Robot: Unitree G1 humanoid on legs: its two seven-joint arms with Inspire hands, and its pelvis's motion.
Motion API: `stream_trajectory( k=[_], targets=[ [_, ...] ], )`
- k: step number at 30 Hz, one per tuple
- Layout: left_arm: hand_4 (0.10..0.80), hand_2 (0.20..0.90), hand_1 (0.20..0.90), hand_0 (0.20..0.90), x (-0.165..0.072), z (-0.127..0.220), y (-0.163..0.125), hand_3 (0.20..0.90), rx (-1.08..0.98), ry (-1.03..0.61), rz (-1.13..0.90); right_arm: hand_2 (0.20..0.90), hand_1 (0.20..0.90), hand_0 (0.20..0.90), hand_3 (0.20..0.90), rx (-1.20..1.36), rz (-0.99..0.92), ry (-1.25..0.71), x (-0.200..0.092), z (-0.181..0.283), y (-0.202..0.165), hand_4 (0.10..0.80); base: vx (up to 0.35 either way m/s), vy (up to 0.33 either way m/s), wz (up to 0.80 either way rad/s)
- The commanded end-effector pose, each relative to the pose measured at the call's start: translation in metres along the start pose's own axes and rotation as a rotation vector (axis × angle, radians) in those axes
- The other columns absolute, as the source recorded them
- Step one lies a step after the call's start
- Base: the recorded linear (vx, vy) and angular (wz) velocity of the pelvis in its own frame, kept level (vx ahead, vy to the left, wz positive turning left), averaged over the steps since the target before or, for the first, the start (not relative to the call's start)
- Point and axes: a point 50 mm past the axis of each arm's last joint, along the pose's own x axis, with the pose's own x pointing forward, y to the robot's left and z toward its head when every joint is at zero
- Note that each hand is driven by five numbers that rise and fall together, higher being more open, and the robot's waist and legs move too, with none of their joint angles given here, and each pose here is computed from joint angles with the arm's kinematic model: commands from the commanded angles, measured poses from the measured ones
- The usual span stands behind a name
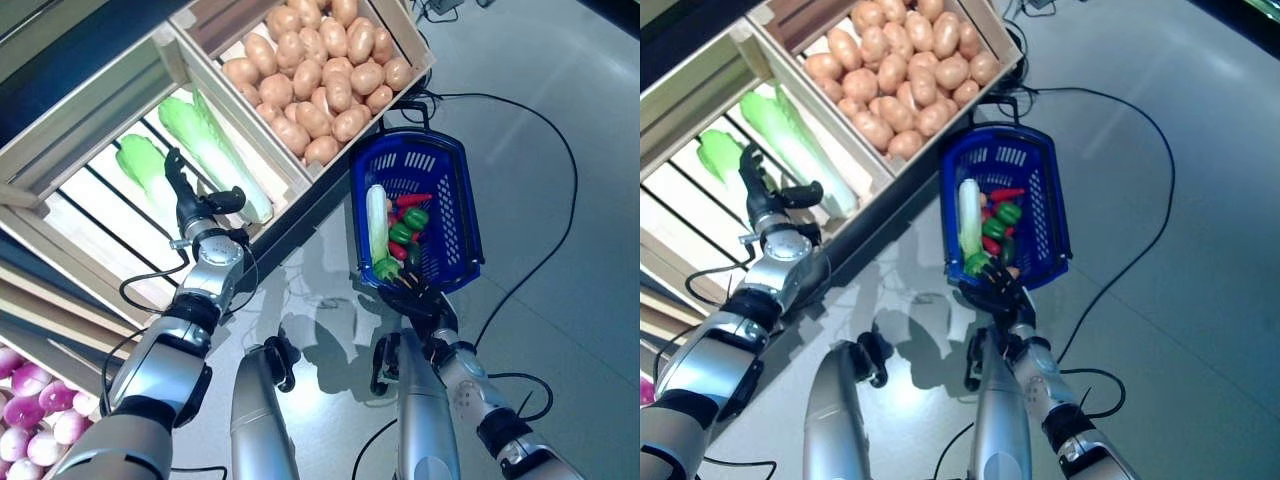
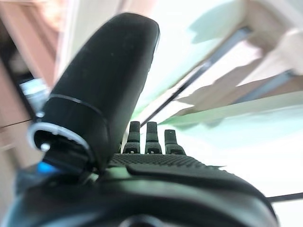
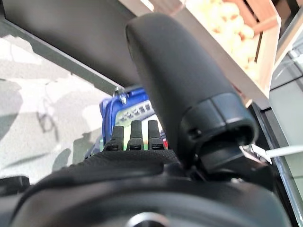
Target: Put vegetables into the basket
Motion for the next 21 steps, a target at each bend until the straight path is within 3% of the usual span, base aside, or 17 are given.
stream_trajectory(
  k=[1, 7, 11, 16, 21],
  targets=[
    [0.8, 0.9, 0.9, 0.9, 0.021, 0.031, 0.023, 0.9, -0.077, -0.002, 0.075, 0.9, 0.9, 0.9, 0.9, -0.029, 0.064, -0.113, 0.008, 0.023, 0.016, 0.8, 0.0, 0.0, 0.0],
    [0.8, 0.9, 0.9, 0.9, 0.025, 0.018, 0.039, 0.9, -0.087, 0.084, 0.267, 0.9, 0.9, 0.9, 0.9, -0.004, 0.039, -0.142, 0.011, 0.028, 0.015, 0.8, -0.021, -0.036, -0.02],
    [0.8, 0.9, 0.9, 0.9, 0.024, 0.024, 0.047, 0.9, -0.066, -0.001, 0.396, 0.9, 0.9, 0.9, 0.9, 0.007, 0.024, -0.143, 0.013, 0.029, 0.012, 0.8, -0.009, -0.038, -0.02],
    [0.8, 0.9, 0.9, 0.9, 0.019, 0.023, 0.031, 0.9, -0.01, -0.016, 0.277, 0.9, 0.9, 0.9, 0.9, 0.027, 0.021, -0.148, 0.012, 0.026, 0.012, 0.8, -0.002, -0.037, 0.02],
    [0.8, 0.9, 0.9, 0.9, 0.017, 0.016, 0.029, 0.9, 0.025, 0.019, 0.302, 0.9, 0.9, 0.9, 0.9, 0.032, 0.021, -0.154, 0.017, 0.03, 0.018, 0.8, 0.0, 0.0, 0.0]
  ],
)
